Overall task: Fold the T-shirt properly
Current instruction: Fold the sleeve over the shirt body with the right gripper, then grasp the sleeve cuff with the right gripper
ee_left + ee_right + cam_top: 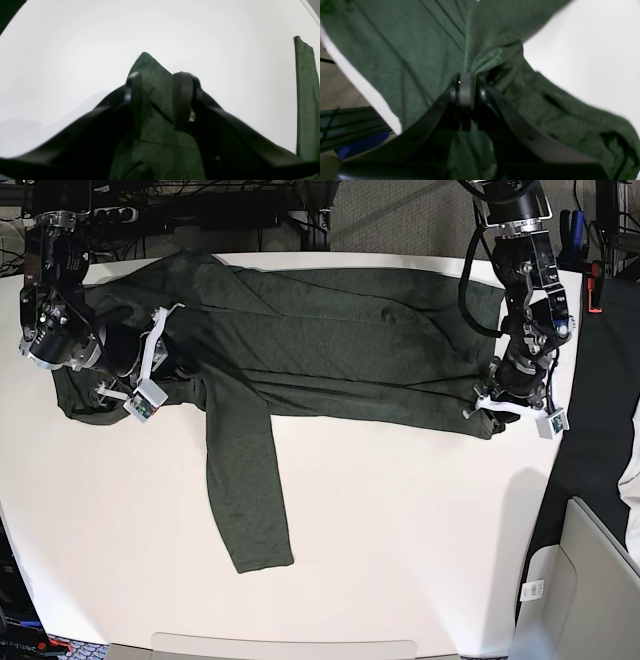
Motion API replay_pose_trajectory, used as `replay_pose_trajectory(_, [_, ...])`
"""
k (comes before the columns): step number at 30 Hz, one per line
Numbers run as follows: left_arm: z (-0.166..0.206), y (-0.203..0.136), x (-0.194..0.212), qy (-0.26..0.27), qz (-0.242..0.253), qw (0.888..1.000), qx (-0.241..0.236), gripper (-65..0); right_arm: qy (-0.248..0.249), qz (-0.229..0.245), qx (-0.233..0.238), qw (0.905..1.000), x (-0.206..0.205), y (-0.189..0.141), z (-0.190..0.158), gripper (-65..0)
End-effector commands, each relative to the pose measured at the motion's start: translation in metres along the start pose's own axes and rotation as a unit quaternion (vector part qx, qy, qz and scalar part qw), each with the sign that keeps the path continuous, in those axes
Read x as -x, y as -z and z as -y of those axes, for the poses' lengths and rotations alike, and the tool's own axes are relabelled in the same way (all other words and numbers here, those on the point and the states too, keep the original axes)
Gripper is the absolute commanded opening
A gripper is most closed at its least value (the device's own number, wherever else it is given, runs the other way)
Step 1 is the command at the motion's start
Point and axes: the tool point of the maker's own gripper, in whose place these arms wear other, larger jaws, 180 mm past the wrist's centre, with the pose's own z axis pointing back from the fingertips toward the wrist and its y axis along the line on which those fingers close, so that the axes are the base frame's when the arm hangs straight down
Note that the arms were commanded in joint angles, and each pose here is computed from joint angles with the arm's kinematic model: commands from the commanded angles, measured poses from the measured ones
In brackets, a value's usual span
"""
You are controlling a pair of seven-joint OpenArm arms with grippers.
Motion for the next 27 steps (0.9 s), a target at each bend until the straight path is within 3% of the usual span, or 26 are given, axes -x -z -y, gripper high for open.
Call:
replay_pose_trajectory(1, [0.006, -0.001, -0.016, 0.006, 0.025, 1.0, 0.009, -44.3, -0.011, 0.015, 0.0, 0.9998, -0.009, -0.006, 0.001, -64.3])
replay_pose_trajectory(15, [0.002, -0.003, -0.012, 0.006, 0.022, 1.0, 0.005, -44.3, -0.037, -0.007, 0.0, 0.9993, -0.007, -0.016, -0.003, -64.3])
replay_pose_trajectory(19, [0.002, -0.002, -0.012, 0.006, 0.022, 1.0, 0.006, -44.3, -0.044, -0.047, 0.045, 0.9969, 0.01, -0.013, 0.016, -61.8])
replay_pose_trajectory(21, [0.002, -0.002, -0.012, 0.006, 0.022, 1.0, 0.006, -44.3, -0.052, -0.052, 0.063, 0.9953, 0.011, -0.011, 0.021, -54.1])
replay_pose_trajectory(27, [0.003, -0.002, -0.011, 0.007, 0.019, 1.0, 0.007, -44.3, -0.059, -0.051, 0.073, 0.9943, 0.008, -0.011, 0.024, -17.2])
